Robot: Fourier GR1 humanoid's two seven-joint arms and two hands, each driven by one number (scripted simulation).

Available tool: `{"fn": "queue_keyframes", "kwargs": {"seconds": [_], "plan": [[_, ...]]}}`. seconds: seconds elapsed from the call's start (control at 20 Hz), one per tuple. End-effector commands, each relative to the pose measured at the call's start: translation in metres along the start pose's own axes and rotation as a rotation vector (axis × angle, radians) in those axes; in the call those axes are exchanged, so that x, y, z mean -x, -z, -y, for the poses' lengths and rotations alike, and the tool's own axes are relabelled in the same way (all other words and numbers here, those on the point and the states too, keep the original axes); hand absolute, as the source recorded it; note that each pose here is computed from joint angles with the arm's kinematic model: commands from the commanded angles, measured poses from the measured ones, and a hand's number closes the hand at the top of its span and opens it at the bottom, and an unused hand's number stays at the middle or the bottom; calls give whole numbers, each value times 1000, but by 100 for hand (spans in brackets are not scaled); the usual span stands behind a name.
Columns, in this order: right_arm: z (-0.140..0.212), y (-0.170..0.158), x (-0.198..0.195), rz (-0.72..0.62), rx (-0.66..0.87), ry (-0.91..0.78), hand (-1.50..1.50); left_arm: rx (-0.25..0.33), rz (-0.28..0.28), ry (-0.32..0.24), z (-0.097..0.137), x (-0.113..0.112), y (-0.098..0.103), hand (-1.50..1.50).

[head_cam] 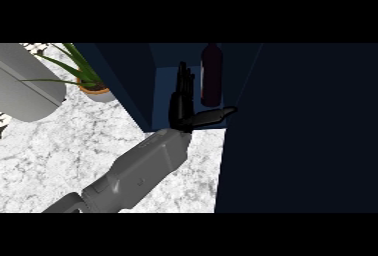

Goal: Pick up the wine, place it into the cabinet and close the cabinet

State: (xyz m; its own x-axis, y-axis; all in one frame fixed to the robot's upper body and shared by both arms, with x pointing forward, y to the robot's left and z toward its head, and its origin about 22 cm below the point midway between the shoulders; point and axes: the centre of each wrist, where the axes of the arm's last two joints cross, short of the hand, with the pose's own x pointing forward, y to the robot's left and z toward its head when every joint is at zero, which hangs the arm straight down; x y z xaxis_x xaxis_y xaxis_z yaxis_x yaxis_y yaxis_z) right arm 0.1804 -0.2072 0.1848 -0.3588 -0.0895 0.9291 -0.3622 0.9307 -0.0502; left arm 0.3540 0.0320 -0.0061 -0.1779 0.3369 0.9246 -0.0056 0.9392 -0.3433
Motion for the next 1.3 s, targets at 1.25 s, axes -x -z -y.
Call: {"fn": "queue_keyframes", "kwargs": {"seconds": [1.25], "plan": [[10, 9, -2, 2, 83, -71, -150, 246, 63, -8, -71, -28, -76, -150]]}}
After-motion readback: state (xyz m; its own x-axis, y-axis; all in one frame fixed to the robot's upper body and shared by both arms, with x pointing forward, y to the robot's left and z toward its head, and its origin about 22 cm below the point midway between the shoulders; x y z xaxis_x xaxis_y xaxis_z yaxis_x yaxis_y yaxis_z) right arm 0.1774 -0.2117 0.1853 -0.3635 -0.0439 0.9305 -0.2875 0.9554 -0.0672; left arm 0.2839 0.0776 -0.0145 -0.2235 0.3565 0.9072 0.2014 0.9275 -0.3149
